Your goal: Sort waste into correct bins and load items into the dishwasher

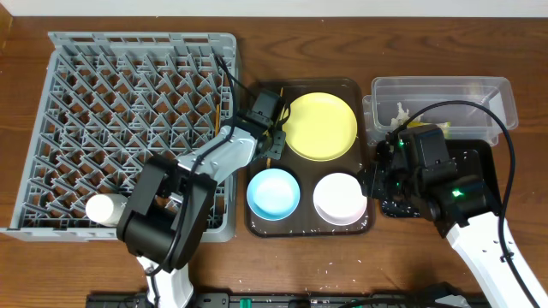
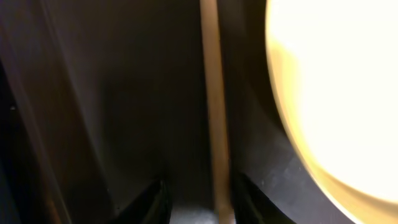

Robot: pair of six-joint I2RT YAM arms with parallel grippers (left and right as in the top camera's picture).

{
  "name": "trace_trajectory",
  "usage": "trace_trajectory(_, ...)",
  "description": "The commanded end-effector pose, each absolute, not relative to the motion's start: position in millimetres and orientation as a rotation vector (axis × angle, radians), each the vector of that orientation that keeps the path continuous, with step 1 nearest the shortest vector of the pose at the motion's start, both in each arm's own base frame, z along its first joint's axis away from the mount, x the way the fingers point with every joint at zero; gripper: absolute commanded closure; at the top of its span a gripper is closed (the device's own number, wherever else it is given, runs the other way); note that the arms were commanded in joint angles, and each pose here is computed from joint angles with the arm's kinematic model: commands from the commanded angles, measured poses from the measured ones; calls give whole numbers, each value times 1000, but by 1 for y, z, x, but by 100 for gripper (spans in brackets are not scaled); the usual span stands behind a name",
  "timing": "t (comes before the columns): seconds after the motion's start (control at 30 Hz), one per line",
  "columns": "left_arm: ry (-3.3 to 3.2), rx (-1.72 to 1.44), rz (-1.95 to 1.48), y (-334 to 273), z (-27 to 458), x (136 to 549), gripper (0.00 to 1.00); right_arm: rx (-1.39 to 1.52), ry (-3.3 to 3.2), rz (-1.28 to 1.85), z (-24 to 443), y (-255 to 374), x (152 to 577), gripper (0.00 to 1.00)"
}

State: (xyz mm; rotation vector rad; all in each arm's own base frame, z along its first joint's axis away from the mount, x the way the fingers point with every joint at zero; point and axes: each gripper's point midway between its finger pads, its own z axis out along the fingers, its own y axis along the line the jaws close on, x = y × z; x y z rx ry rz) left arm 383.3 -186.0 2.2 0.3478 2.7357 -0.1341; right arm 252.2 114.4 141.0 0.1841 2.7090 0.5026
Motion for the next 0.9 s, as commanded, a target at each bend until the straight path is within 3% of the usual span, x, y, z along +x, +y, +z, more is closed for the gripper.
trace_trajectory(0.0,2793,372,-115,-184,-21,375,81,212,2703,506,143,111,255,47)
trace_trajectory(0.1,2774,369,-123,-186,-16,379,92,212,2703,507,143,111,255,48)
trace_trajectory(0.23,2693,347,-122,-185,24,387,92,212,2703,507,143,111,255,48)
trace_trajectory(0.4,2514,313,-195,-180,125,382,92,212,2703,506,143,111,255,48)
trace_trajectory(0.5,2474,282,-182,-167,153,374,92,212,2703,506,143,111,255,48)
trace_trajectory(0.67,2572,145,121,-99,144,359,92,214,2713,503,141,111,253,50)
trace_trajectory(0.87,2711,23,150,-71,99,354,91,215,2714,503,141,111,253,49)
